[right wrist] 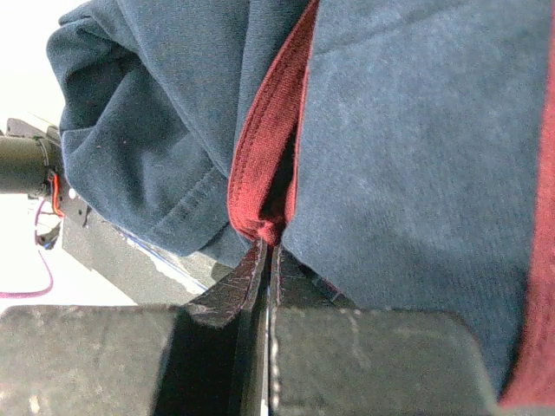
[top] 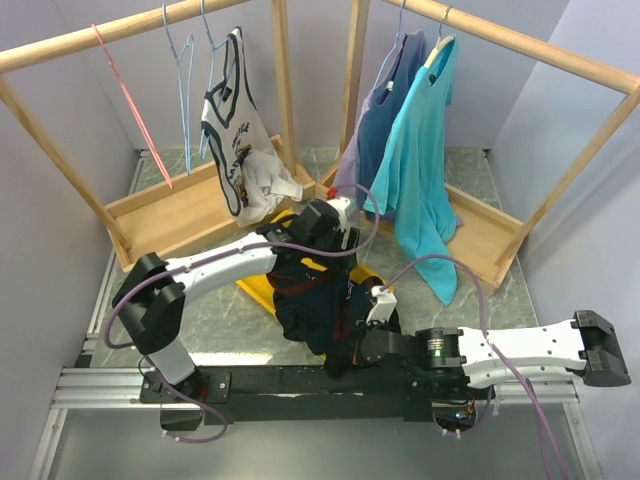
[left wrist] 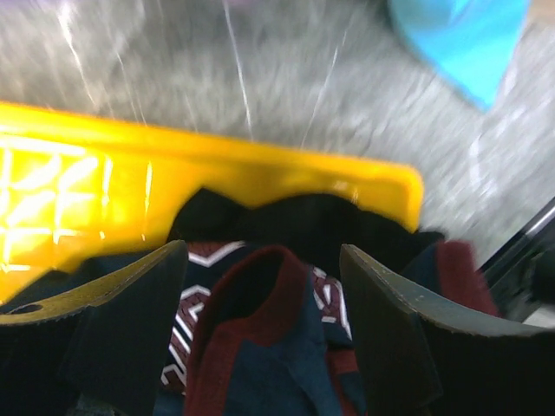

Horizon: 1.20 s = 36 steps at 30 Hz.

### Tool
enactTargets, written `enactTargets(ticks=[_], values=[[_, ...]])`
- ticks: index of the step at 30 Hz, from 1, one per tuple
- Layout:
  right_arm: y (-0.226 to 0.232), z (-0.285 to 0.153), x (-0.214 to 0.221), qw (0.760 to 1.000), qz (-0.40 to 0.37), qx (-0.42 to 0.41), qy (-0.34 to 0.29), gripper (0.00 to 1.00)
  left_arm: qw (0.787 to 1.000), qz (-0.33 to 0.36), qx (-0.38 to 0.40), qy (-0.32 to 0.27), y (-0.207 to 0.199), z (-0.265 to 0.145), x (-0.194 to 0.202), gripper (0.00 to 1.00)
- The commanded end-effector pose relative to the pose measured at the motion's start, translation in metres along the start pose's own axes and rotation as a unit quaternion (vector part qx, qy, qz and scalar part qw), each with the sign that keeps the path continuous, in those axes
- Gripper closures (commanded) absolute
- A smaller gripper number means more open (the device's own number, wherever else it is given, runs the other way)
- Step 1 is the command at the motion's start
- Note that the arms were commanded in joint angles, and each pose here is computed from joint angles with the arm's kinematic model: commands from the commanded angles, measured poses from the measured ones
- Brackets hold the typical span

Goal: Place the tank top on the hanger

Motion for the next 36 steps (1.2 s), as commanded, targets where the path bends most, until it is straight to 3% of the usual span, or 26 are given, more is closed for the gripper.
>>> enactTargets(ticks=[1,3,5,8,9,11,15,22,25,31,33,34,36], values=[[-0.03,-0.002,-0.004,0.999,-0.018,0.042,-0.017,1.0,0.998,0.039,-0.01,0.045,-0.007,0.005,0.018,0.23],[-0.031,-0.003,-0.005,0.999,-0.014,0.045,-0.02,1.0,0.997,0.052,-0.026,0.056,-0.007,0.008,0.024,0.23],[-0.034,-0.003,-0.006,0.998,-0.014,0.05,-0.023,1.0,0.996,0.055,-0.031,0.065,-0.009,0.013,0.031,0.3],[-0.034,-0.005,-0.008,0.998,-0.012,0.05,-0.025,1.0,0.997,0.044,-0.042,0.057,-0.006,0.012,0.03,0.66],[-0.031,-0.006,-0.01,0.998,-0.01,0.047,-0.027,1.0,0.997,0.036,-0.055,0.04,-0.003,0.005,0.022,0.89],[-0.029,-0.009,-0.014,0.998,-0.017,0.048,-0.033,1.0,0.997,0.026,-0.067,0.013,-0.001,-0.006,0.009,0.98],[0.003,-0.026,-0.054,0.994,-0.029,0.039,-0.093,1.0,0.991,-0.016,-0.112,-0.073,0.008,-0.053,-0.036,0.99],[0.077,-0.069,-0.168,0.976,-0.03,0.011,-0.216,1.0,0.951,-0.098,-0.159,-0.247,0.026,-0.167,-0.108,0.99],[0.117,-0.095,-0.224,0.963,-0.041,-0.019,-0.266,1.0,0.923,-0.112,-0.184,-0.318,0.036,-0.212,-0.14,0.99],[0.22,-0.172,-0.334,0.915,-0.091,-0.062,-0.389,1.0,0.843,-0.112,-0.212,-0.482,0.045,-0.329,-0.237,0.99],[0.248,-0.199,-0.371,0.894,-0.102,-0.069,-0.43,1.0,0.829,-0.096,-0.224,-0.503,0.045,-0.346,-0.259,0.99],[0.256,-0.208,-0.381,0.889,-0.103,-0.071,-0.441,1.0,0.806,-0.1,-0.215,-0.542,0.041,-0.381,-0.279,0.99],[0.278,-0.234,-0.405,0.873,-0.102,-0.088,-0.469,1.0,0.796,-0.082,-0.225,-0.556,0.039,-0.394,-0.296,0.99]])
Point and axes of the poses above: each gripper's point midway between its finger pads, its own z axis out along the fingers, its own y axis along the line the jaws close on, x = y × z, the point moved 1 cm from there along -z, back along the fingers, and after that the axes turned 14 degrees about z, right-handed, at the moved point
